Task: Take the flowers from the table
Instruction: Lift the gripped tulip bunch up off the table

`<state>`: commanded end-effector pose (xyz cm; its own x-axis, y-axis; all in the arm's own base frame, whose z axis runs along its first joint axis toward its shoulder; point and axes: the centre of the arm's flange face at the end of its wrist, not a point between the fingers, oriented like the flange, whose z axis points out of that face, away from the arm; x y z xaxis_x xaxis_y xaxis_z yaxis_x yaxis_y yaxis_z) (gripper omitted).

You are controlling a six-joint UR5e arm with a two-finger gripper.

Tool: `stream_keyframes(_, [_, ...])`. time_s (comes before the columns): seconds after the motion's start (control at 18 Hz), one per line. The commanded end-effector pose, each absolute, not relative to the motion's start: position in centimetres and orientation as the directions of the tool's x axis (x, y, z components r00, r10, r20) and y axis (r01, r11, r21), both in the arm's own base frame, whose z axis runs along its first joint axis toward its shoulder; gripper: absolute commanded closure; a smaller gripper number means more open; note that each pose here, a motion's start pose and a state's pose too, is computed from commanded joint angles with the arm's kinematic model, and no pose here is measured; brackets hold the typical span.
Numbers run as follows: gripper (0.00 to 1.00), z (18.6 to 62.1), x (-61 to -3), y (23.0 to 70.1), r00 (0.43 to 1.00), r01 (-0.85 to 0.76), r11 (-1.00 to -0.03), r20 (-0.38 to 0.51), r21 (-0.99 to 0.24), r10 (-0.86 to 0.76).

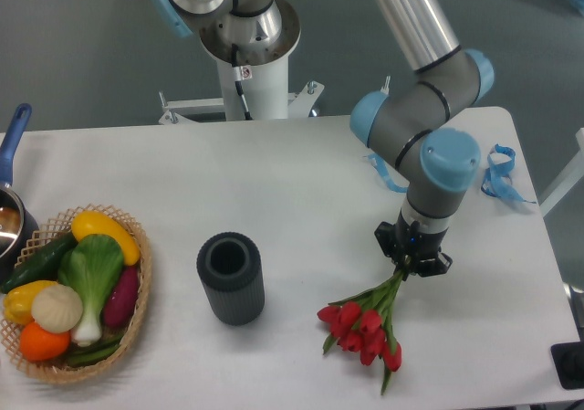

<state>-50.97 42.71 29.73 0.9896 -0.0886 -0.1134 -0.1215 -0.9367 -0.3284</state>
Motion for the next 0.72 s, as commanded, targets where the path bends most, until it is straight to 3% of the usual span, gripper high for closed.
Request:
stream_keyframes(0.39, [1.00,40.2,-49.2,41.0,0.995,-0.095,-0.751,-0.095,-0.653,-0.044])
stream_keyframes(0.72, [1.00,44.7,-46.2,42.0,0.996,-0.030,-0.552,0.019,-0.834,-0.084])
